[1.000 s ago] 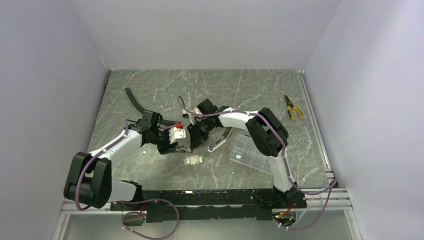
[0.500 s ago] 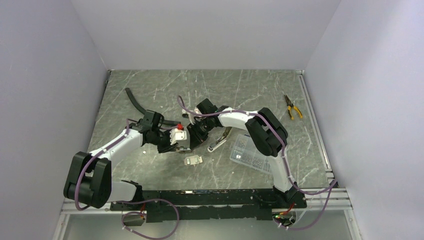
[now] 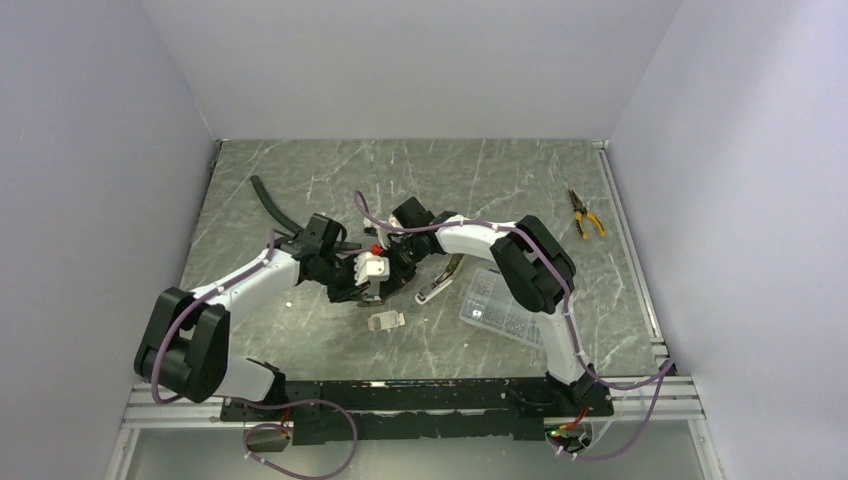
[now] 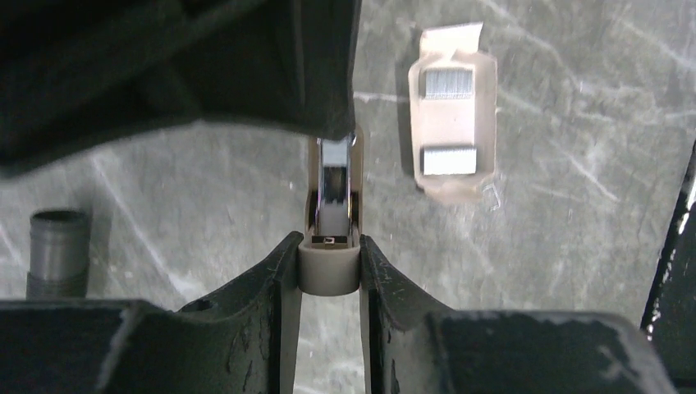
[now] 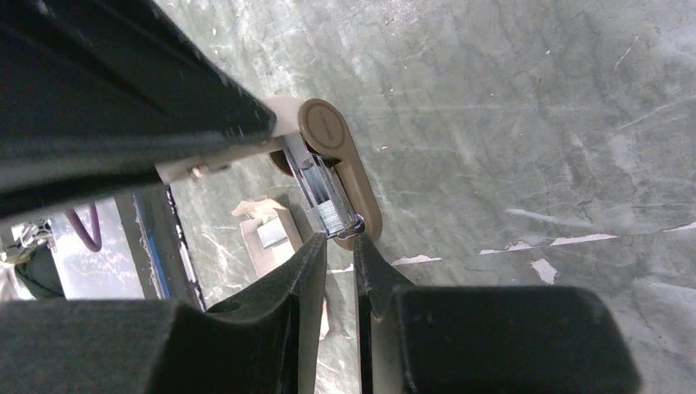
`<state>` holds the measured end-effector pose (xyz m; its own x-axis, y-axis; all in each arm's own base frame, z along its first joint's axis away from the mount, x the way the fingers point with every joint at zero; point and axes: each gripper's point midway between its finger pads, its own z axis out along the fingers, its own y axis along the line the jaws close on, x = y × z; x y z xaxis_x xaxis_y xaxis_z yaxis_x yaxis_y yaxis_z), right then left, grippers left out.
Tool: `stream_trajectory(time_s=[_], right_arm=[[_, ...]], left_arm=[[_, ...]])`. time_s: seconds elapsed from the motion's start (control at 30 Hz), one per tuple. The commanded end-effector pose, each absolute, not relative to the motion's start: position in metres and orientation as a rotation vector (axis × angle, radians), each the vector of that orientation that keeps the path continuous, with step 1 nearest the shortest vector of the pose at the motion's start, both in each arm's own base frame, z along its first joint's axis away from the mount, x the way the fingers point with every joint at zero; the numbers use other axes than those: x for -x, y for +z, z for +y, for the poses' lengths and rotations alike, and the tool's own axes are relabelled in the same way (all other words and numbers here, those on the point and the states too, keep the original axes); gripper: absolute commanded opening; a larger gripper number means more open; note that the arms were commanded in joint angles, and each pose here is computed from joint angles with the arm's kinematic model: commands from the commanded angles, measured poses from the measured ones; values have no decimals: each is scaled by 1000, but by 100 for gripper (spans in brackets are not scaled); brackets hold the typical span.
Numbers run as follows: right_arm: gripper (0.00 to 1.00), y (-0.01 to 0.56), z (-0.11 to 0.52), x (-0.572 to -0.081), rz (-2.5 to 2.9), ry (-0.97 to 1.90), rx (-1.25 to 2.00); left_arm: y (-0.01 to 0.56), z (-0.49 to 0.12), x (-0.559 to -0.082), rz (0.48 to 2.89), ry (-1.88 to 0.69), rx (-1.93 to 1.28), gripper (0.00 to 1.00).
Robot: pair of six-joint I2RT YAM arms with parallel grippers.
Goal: Load the staples into the stapler
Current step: Close the stapler at the center of the board.
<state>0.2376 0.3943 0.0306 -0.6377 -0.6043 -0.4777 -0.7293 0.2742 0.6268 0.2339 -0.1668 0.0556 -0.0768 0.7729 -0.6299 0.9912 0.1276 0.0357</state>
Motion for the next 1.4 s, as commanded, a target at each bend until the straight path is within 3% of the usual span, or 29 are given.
stream_trajectory(time_s=[0.0, 0.47, 0.83, 1.0, 1.37], right_arm=[[21, 26, 404, -244, 2354, 1249, 1279], [21, 30, 403, -245, 2337, 1244, 1293], [32, 64, 391, -260, 2196, 1327, 1292], [32, 68, 385, -267, 2184, 1316, 1286], [32, 68, 378, -276, 2191, 1291, 1273]], left_arm=[[48, -190, -235, 1884, -601, -1698, 5], [41, -199, -236, 1926, -603, -1690, 3], [32, -200, -238, 1990, -600, -1645, 9], [35, -203, -241, 2004, -603, -1624, 21], [58, -212, -249, 1964, -619, -1591, 60]])
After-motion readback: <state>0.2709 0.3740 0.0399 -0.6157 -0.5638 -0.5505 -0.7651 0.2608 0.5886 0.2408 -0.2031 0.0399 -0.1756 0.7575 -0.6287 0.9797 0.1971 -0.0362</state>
